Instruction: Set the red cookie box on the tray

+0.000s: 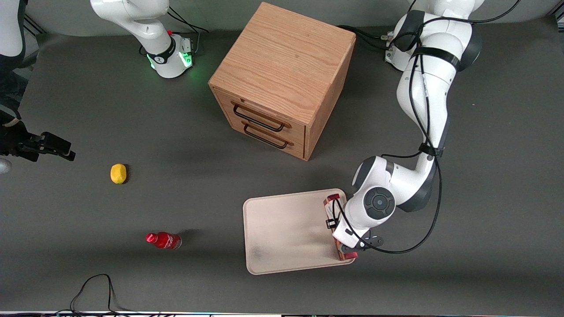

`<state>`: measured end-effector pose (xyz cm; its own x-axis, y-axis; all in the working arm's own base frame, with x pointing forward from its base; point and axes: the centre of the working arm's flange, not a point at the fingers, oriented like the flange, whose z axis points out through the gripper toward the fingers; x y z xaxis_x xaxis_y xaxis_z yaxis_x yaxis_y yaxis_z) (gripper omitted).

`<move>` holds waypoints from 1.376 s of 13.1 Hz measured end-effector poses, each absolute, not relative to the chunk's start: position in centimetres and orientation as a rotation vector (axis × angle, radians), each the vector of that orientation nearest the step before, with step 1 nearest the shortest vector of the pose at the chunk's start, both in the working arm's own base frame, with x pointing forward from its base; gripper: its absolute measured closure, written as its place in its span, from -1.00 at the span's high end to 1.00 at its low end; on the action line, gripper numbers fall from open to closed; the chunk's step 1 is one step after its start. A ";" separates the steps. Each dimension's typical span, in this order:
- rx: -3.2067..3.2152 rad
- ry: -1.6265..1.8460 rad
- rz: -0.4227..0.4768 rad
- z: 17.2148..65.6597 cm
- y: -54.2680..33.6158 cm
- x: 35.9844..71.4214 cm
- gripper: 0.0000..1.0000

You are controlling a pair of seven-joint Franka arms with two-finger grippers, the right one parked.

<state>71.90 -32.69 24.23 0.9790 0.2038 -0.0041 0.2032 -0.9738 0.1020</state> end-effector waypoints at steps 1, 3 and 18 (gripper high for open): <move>3.029 0.309 0.014 24.2 -32.6 71.9 -0.18; 3.035 0.307 0.018 24.2 -32.5 72.0 0.25; 3.124 0.251 -0.098 46.3 -17.4 71.1 1.00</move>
